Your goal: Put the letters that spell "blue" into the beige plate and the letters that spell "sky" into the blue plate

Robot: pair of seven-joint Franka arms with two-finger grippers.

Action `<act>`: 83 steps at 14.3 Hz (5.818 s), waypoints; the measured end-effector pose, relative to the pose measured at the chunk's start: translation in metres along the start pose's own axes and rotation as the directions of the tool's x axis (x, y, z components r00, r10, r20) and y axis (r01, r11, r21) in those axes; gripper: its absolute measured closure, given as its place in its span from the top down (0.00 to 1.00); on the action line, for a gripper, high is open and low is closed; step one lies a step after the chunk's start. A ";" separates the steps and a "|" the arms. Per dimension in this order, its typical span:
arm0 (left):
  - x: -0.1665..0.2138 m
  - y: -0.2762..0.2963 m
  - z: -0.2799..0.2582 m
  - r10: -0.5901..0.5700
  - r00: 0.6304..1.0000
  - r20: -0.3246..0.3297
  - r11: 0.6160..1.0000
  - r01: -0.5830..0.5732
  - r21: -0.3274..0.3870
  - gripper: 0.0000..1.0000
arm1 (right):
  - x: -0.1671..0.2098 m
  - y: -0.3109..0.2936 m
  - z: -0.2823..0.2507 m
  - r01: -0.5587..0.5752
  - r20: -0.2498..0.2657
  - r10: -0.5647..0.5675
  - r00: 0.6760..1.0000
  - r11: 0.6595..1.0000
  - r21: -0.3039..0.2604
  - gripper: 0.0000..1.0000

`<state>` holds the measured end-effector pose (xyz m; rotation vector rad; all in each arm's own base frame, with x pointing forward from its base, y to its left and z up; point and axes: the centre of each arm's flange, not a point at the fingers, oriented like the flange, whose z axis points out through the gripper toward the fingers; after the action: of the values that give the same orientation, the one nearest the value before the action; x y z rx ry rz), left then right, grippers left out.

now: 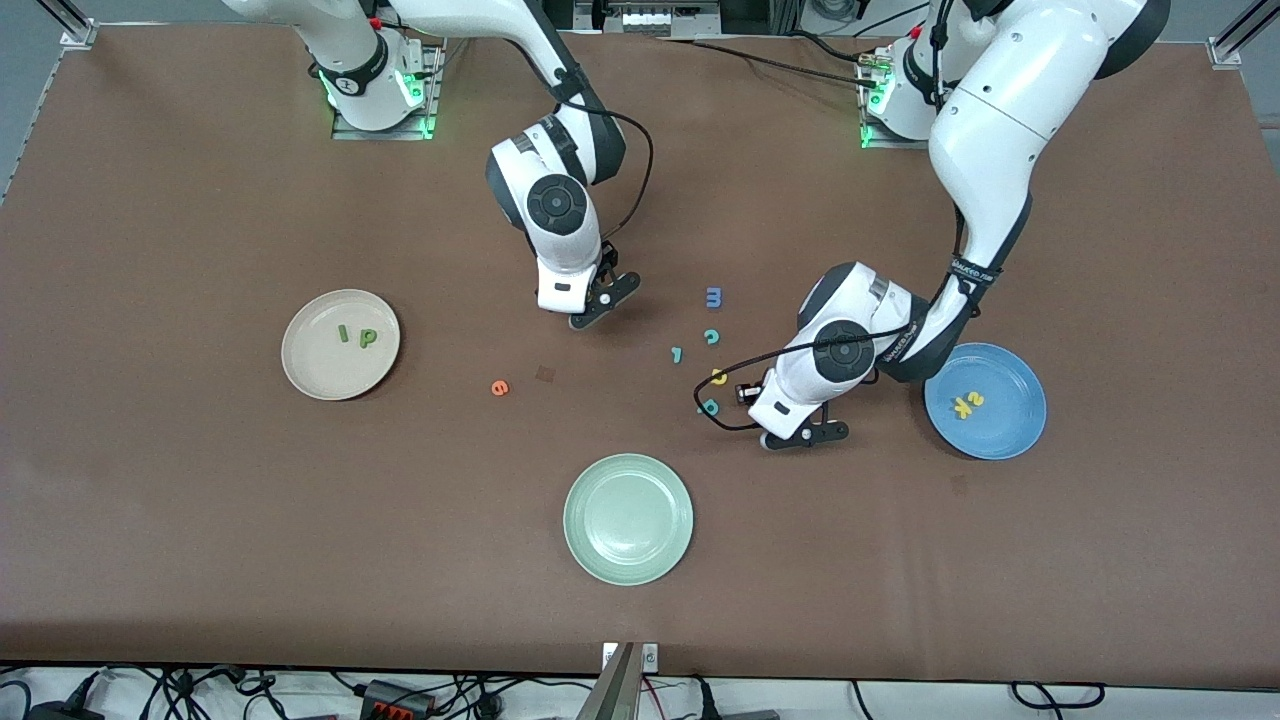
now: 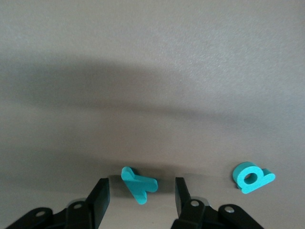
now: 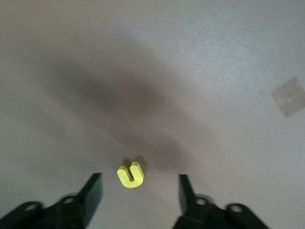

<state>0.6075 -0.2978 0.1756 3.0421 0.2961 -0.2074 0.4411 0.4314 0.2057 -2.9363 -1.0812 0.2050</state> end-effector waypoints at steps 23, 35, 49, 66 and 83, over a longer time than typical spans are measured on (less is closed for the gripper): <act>0.025 -0.030 -0.026 -0.031 0.997 -0.064 0.999 0.034 0.035 0.25 | -0.005 -0.024 0.031 0.107 0.020 -0.106 0.994 0.993 -0.050 0.60; 0.079 -0.252 -0.096 0.189 0.975 0.121 0.951 -0.212 0.226 0.25 | -0.005 -0.017 0.032 0.114 0.023 -0.113 0.993 0.992 -0.056 0.25; 0.097 -0.247 -0.147 0.211 0.977 0.027 0.954 -0.212 0.210 1.00 | -0.016 0.189 -0.046 -0.209 -0.001 0.211 0.977 0.968 -0.139 0.25; 0.006 -0.226 -0.418 0.309 0.940 -0.145 0.950 -0.299 0.091 1.00 | -0.171 0.394 -0.004 -0.578 0.270 0.574 0.773 0.813 -0.074 0.39; -0.046 -0.247 -0.417 0.317 0.931 -0.181 0.945 -0.294 0.144 1.00 | 0.037 0.248 -0.066 -0.418 -0.062 0.415 0.908 0.907 -0.046 1.00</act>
<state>0.5671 -0.0271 0.5777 3.1697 -0.1894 0.1112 0.6375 0.2692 0.2545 -3.1678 -0.4446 0.0984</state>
